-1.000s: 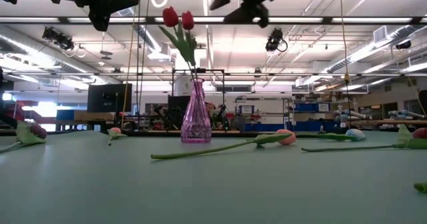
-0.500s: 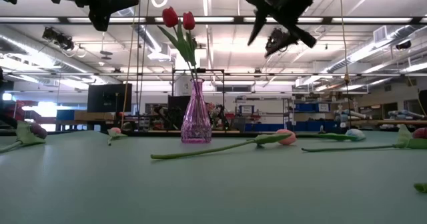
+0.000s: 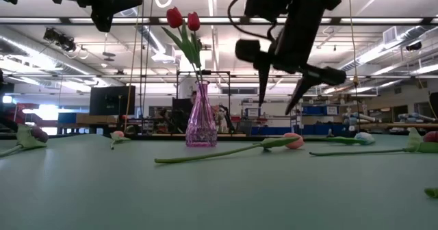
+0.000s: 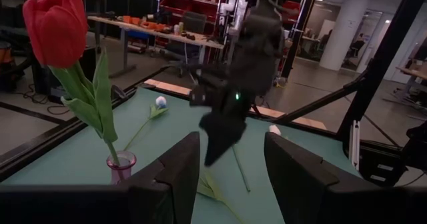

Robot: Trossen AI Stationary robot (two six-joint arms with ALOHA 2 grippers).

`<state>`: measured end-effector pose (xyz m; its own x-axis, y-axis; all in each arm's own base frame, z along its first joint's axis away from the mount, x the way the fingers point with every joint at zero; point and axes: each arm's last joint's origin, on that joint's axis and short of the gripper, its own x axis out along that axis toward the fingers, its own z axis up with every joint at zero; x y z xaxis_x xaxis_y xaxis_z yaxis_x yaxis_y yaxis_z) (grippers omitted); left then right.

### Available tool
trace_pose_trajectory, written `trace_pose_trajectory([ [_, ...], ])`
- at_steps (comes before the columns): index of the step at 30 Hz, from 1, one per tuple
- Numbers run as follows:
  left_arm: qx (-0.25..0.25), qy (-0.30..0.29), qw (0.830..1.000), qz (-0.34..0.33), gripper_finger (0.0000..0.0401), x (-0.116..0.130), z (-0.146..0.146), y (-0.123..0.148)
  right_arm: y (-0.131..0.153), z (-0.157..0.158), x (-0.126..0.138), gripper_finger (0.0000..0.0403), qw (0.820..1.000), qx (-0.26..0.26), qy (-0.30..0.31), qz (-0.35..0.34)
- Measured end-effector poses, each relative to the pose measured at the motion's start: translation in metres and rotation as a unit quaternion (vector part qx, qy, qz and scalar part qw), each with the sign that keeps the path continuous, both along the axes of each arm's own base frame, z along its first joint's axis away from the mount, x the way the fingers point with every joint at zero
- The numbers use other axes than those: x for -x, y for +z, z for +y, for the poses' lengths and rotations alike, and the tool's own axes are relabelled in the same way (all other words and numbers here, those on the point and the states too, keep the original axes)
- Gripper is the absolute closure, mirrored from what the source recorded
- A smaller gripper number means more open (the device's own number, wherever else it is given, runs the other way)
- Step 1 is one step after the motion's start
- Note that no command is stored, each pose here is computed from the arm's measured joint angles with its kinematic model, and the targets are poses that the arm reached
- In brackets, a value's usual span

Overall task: Sort flowers into vase by color
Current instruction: Put the right pink flower into the violet vase

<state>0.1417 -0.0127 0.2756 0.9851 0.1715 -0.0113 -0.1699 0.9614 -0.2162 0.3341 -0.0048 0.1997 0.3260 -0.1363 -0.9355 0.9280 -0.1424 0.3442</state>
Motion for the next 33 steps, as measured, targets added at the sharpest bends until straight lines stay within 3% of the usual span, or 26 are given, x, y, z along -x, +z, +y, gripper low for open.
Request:
trace_pose_trajectory([
  [8, 0.000, 0.000, 1.000, 0.000, 0.0228, 0.000, 0.000, 0.000, -0.045, 0.001, -0.013, 0.0193, 0.995, -0.035, -0.074, 0.050],
  [14, 0.000, 0.000, 1.000, 0.000, 0.0228, 0.000, 0.000, 0.000, -0.061, -0.004, -0.021, 0.0208, 0.992, -0.053, -0.106, 0.041],
  [20, 0.000, 0.000, 1.000, -0.001, 0.0228, 0.000, 0.000, 0.000, -0.062, -0.007, -0.019, 0.0250, 0.990, -0.041, -0.124, 0.054],
  [28, 0.000, 0.000, 1.000, 0.000, 0.0228, 0.000, 0.000, 0.000, -0.061, -0.008, -0.018, 0.0380, 0.992, -0.015, -0.115, 0.051],
  [33, 0.000, 0.000, 1.000, 0.000, 0.0228, 0.000, 0.000, 0.000, -0.043, -0.007, -0.017, 0.0381, 0.993, 0.024, -0.113, 0.014],
])
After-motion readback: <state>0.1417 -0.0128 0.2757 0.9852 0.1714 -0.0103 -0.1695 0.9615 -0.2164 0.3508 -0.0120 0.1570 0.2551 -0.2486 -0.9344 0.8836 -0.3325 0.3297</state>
